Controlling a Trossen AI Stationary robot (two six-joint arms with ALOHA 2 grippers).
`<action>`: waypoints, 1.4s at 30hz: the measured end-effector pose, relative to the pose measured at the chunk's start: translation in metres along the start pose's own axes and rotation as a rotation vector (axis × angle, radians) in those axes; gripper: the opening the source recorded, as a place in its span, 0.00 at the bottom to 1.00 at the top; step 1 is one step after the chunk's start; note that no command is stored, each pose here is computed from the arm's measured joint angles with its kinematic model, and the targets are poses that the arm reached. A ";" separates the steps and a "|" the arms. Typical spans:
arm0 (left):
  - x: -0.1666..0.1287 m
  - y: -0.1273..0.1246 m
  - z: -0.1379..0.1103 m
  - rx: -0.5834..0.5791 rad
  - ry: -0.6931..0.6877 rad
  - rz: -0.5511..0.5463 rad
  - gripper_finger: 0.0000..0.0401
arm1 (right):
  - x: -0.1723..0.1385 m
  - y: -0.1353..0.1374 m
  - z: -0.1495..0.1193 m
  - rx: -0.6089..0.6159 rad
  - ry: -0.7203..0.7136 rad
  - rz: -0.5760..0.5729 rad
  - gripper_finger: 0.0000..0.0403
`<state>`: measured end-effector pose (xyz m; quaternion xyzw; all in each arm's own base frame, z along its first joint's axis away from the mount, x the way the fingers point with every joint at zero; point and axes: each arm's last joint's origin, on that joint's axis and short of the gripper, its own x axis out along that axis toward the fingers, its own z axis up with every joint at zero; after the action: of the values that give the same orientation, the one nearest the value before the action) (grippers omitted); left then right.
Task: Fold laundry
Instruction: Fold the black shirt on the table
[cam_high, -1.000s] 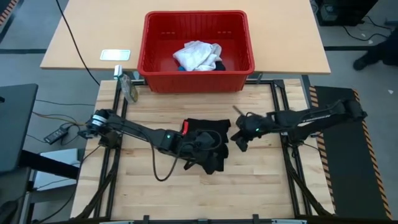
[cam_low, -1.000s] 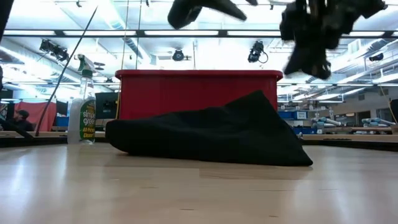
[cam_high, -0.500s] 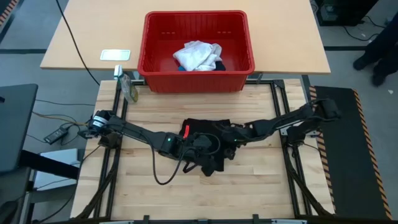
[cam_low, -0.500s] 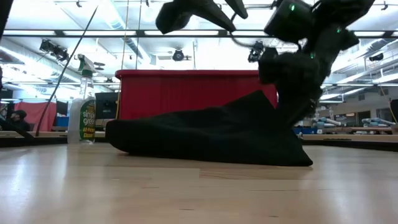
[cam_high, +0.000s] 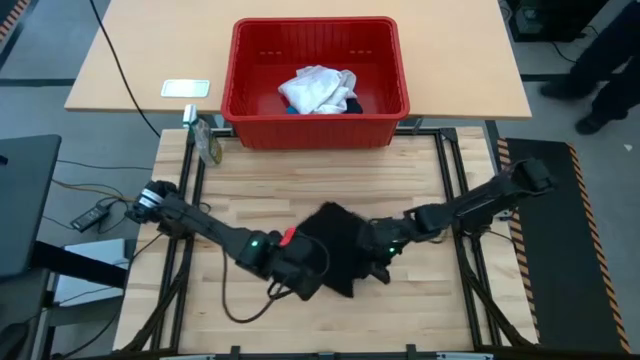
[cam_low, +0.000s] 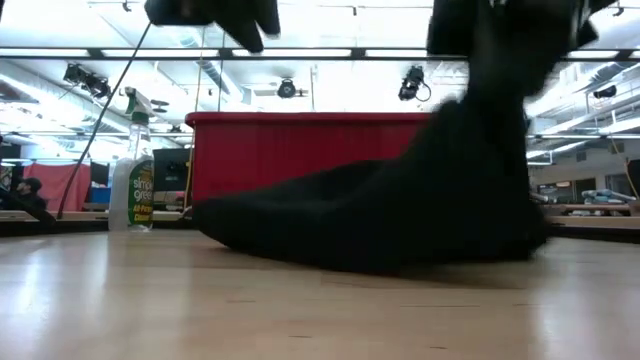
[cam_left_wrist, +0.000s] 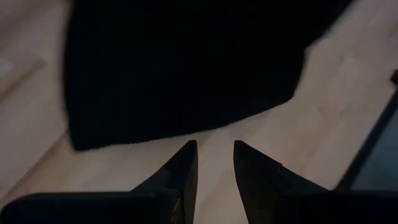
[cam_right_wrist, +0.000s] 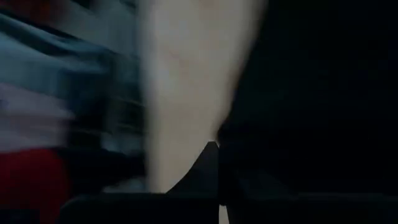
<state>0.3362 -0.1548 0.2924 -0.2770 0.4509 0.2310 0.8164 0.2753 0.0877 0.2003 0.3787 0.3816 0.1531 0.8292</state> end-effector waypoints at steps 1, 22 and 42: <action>-0.005 0.000 -0.001 -0.013 -0.007 -0.015 0.26 | -0.004 0.011 0.004 -0.013 -0.054 0.070 0.02; -0.080 0.002 -0.011 -0.112 -0.375 -0.134 0.26 | -0.008 0.077 0.111 -0.141 -0.408 -0.139 0.02; -0.068 0.000 0.015 -0.103 -0.442 -0.139 0.26 | -0.017 0.081 0.118 0.060 -0.595 -0.148 0.03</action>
<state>0.3120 -0.1537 0.3576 -0.2914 0.2288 0.2521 0.8940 0.3556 0.0725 0.3191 0.4024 0.1530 -0.0366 0.9018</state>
